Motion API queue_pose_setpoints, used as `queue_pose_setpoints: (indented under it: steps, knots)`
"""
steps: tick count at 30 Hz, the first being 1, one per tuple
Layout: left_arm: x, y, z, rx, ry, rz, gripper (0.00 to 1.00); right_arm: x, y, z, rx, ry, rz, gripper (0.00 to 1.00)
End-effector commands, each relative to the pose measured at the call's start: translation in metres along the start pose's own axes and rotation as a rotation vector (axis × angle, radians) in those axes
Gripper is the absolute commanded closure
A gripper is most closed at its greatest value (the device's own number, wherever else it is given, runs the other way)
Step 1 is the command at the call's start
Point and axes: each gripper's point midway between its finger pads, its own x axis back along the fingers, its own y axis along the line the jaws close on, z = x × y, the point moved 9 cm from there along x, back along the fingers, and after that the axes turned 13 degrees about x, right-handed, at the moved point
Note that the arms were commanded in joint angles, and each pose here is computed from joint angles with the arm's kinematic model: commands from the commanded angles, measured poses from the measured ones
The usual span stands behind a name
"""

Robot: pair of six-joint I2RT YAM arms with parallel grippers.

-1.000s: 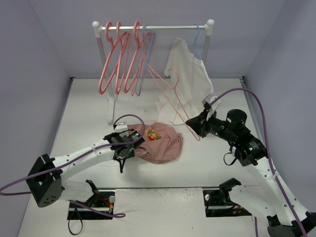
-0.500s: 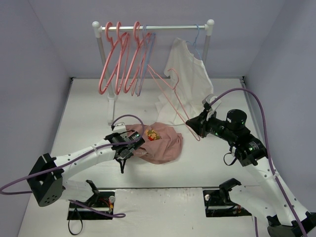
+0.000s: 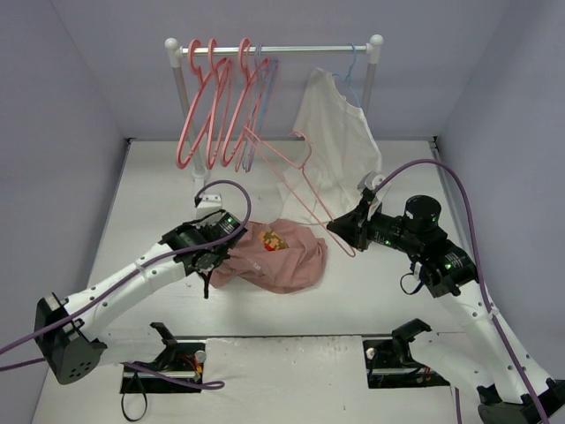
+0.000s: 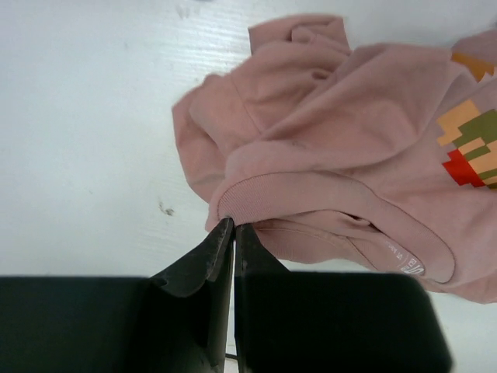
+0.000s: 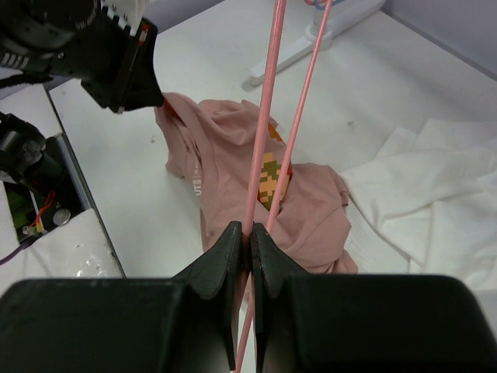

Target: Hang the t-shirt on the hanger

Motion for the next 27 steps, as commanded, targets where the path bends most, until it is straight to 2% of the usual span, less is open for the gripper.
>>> queue_pose_setpoints:
  steps: [1,7,12,19,27]
  knots:
    - [0.007,0.009,-0.020,-0.125,-0.056,-0.009,1.00,0.001,0.000,-0.013,0.055,-0.073,-0.037,1.00]
    - [-0.019,0.001,0.004,-0.067,0.007,-0.025,1.00,-0.001,-0.002,-0.010,0.041,-0.058,-0.020,1.00]
    - [-0.033,-0.007,0.008,-0.016,-0.016,-0.076,0.99,-0.001,-0.002,-0.009,0.034,-0.054,-0.015,1.00]
    - [-0.041,-0.009,0.007,-0.004,-0.054,-0.123,0.77,-0.001,-0.001,-0.010,0.024,-0.055,-0.016,1.00]
    - [-0.048,-0.001,0.006,0.005,-0.063,-0.154,0.71,-0.003,-0.002,-0.009,0.017,-0.048,-0.017,1.00]
